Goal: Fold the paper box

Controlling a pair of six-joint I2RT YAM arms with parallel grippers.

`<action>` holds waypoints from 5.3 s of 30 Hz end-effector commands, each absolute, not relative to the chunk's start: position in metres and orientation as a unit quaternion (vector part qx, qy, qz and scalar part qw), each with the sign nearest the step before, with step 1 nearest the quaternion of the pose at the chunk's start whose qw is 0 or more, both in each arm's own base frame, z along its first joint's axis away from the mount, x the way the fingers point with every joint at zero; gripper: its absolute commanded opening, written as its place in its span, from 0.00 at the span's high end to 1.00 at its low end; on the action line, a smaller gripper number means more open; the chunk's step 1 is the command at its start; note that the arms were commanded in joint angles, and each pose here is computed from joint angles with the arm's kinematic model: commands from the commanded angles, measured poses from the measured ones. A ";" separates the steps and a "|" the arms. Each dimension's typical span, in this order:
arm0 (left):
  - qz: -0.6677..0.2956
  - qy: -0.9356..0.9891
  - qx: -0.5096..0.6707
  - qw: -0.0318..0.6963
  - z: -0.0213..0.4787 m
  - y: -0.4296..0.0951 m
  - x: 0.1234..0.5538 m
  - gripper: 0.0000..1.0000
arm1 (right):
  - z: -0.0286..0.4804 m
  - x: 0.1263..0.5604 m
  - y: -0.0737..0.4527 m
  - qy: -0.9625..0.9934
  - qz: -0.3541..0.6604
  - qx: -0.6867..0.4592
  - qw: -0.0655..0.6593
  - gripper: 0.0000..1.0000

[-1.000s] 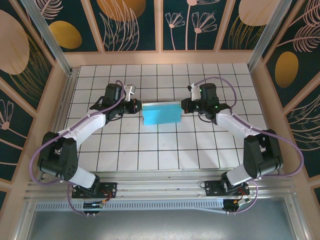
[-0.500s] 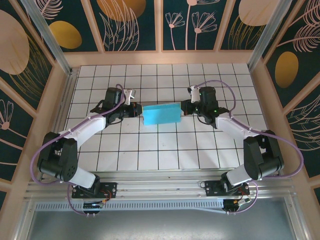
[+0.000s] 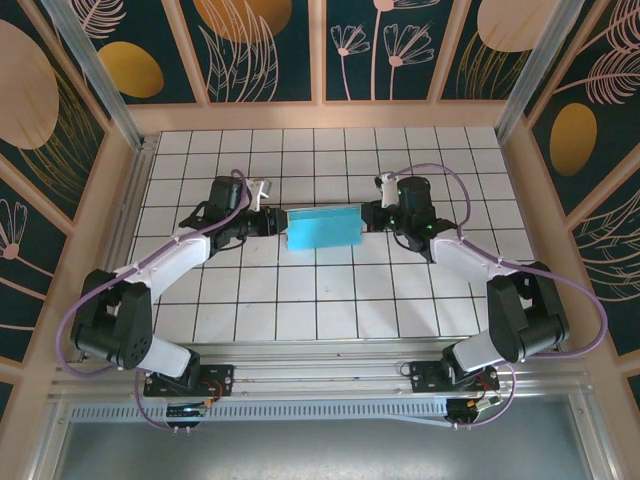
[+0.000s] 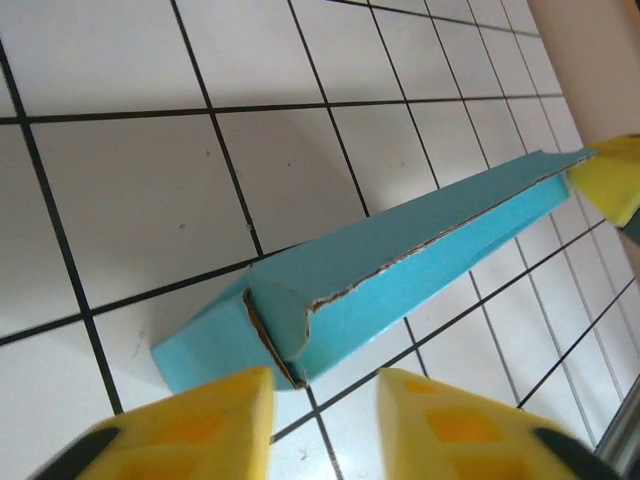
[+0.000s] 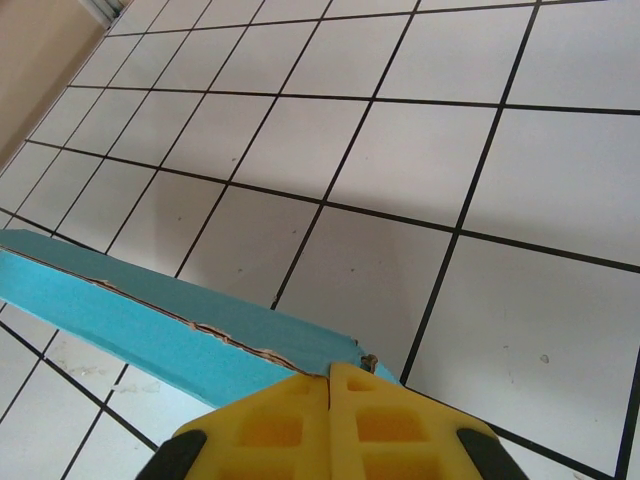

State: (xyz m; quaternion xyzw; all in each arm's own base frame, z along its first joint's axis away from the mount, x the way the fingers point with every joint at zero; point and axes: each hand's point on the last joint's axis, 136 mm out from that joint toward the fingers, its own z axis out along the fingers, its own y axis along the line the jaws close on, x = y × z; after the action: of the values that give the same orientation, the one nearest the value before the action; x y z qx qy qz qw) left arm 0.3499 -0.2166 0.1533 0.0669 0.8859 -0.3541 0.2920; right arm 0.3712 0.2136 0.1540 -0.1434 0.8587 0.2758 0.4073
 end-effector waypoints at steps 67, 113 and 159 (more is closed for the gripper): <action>-0.389 0.867 -0.221 0.221 0.110 -0.204 0.369 0.70 | 0.163 0.340 0.223 0.866 0.288 -0.166 0.373 0.63; -0.381 0.878 -0.205 0.203 0.095 -0.203 0.350 0.75 | 0.115 0.342 0.204 0.878 0.403 0.163 0.199 0.73; -0.387 0.882 -0.177 0.200 0.097 -0.210 0.339 0.77 | 0.132 0.349 0.206 0.875 0.409 0.129 0.224 0.70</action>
State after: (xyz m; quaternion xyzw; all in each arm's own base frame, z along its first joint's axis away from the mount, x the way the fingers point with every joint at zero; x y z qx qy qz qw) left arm 0.3630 -0.2148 0.1317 -0.1676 0.8514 -0.4255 0.2570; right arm 0.3522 0.2089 0.1392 0.1322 0.8664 0.4255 0.2252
